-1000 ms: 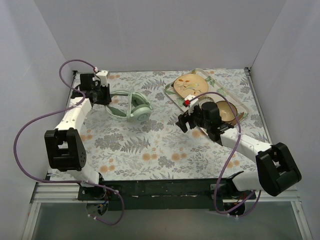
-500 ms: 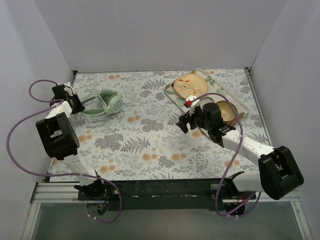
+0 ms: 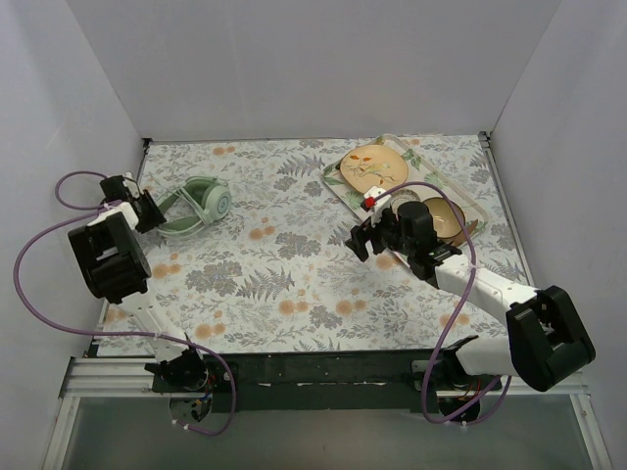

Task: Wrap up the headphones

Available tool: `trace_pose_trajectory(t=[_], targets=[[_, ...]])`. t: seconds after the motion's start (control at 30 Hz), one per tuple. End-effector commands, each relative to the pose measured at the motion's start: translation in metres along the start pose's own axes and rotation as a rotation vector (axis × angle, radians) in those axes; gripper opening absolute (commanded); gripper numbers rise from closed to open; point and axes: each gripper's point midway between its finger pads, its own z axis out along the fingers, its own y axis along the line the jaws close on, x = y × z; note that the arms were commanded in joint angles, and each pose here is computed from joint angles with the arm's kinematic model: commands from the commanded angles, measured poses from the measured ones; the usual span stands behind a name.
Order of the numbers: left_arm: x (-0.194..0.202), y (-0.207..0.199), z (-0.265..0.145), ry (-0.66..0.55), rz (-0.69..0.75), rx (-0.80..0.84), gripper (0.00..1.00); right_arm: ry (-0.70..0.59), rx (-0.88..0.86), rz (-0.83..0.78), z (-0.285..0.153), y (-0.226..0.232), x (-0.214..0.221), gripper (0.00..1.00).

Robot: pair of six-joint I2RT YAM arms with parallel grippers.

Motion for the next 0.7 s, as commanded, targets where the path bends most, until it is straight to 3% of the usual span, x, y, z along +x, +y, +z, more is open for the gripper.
trace_pose_trajectory(t=[0.0, 0.13, 0.3, 0.5, 0.67], targets=[[-0.025, -0.007, -0.017, -0.091, 0.016, 0.013, 0.44, -0.057, -0.01, -0.013, -0.006, 0.002, -0.014, 0.87], [-0.038, 0.0, -0.028, -0.136, 0.054, -0.034, 0.61, -0.071, -0.016, -0.017, -0.008, 0.003, -0.019, 0.88], [-0.051, -0.005, -0.042, -0.17, 0.124, -0.029, 0.67, -0.075, -0.024, -0.019, -0.008, 0.005, -0.02, 0.88], [-0.05, -0.02, -0.027, -0.111, 0.232, -0.01, 0.54, -0.08, -0.024, -0.021, -0.01, 0.005, -0.022, 0.88], [-0.056, -0.04, -0.011, -0.104, 0.33, -0.021, 0.49, -0.083, -0.016, -0.023, -0.013, 0.004, -0.023, 0.88]])
